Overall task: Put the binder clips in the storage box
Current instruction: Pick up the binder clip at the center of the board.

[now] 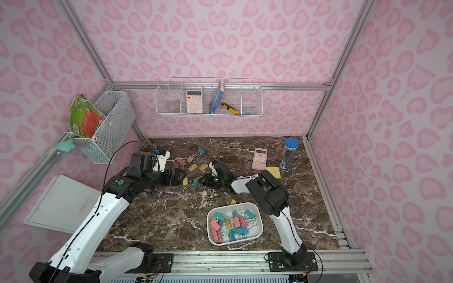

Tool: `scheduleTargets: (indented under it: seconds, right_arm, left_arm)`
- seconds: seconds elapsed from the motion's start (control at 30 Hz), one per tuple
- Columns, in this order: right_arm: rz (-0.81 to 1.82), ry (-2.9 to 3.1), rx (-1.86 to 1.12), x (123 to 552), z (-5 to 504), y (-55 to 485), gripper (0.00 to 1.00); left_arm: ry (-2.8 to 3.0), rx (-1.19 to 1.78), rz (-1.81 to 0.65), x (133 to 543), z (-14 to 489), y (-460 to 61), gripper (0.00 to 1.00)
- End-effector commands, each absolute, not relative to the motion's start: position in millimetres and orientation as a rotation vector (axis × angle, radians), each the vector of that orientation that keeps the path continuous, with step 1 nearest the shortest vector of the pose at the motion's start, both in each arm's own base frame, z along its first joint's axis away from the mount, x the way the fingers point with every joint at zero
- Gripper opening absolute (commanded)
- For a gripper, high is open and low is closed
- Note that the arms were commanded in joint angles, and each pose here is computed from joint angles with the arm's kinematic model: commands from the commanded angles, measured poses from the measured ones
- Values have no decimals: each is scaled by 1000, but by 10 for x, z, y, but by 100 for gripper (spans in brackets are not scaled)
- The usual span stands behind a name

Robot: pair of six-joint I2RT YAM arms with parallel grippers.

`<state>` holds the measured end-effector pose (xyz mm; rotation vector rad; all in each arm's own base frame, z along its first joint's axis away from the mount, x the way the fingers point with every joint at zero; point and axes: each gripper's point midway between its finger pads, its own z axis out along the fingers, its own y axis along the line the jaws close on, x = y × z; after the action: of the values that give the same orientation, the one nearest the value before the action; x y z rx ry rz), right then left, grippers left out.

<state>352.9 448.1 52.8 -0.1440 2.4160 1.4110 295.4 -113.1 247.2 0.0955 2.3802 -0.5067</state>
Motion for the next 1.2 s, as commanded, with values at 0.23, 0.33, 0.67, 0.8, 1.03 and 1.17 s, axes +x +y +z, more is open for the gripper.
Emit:
scheduleTargets:
  seconds: [0.23, 0.33, 0.67, 0.8, 1.03, 1.17]
  right_arm:
    - [1530, 2349, -107, 3640, 635, 4574, 2]
    - [1537, 2318, -116, 3651, 772, 4545, 0]
    - [1402, 2133, -138, 3359, 1673, 3764, 0]
    - [1148, 2118, -116, 3058, 1976, 3143, 0]
    - [903, 2150, 21, 2330, 2161, 2059, 0]
    - [989, 2161, -34, 1985, 2039, 1950, 0]
  left_arm:
    - [2429, 123, -527, 2935, 2378, -1169, 99]
    - [2432, 123, -535, 2935, 2375, -1177, 99]
    - [2426, 122, -571, 2943, 2363, -1222, 99]
    - [2416, 112, -578, 2952, 2354, -1227, 98]
    - [2389, 96, -557, 2996, 2407, -1198, 99]
    - [2376, 101, -515, 3005, 2431, -1145, 99]
